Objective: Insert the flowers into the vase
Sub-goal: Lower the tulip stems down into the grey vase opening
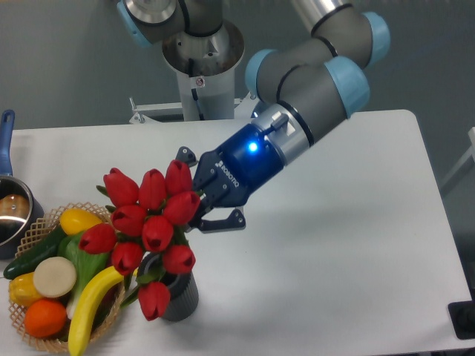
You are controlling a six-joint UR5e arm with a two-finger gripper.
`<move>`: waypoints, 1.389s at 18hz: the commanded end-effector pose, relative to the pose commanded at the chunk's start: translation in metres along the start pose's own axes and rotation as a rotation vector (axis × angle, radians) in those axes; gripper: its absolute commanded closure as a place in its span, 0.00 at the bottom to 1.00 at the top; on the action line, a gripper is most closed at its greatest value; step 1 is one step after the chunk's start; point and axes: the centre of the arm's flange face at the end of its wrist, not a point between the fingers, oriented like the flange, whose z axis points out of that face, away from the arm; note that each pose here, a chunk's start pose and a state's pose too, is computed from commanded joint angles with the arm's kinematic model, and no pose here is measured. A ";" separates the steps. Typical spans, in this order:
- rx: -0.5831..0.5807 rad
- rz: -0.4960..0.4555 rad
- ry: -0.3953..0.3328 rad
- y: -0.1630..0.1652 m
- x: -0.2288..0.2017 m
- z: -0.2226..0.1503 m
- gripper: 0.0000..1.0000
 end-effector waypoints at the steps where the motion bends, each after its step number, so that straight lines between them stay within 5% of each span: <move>1: 0.000 0.000 0.001 0.001 -0.003 0.001 1.00; 25: 0.001 -0.033 0.072 0.036 -0.021 0.044 0.97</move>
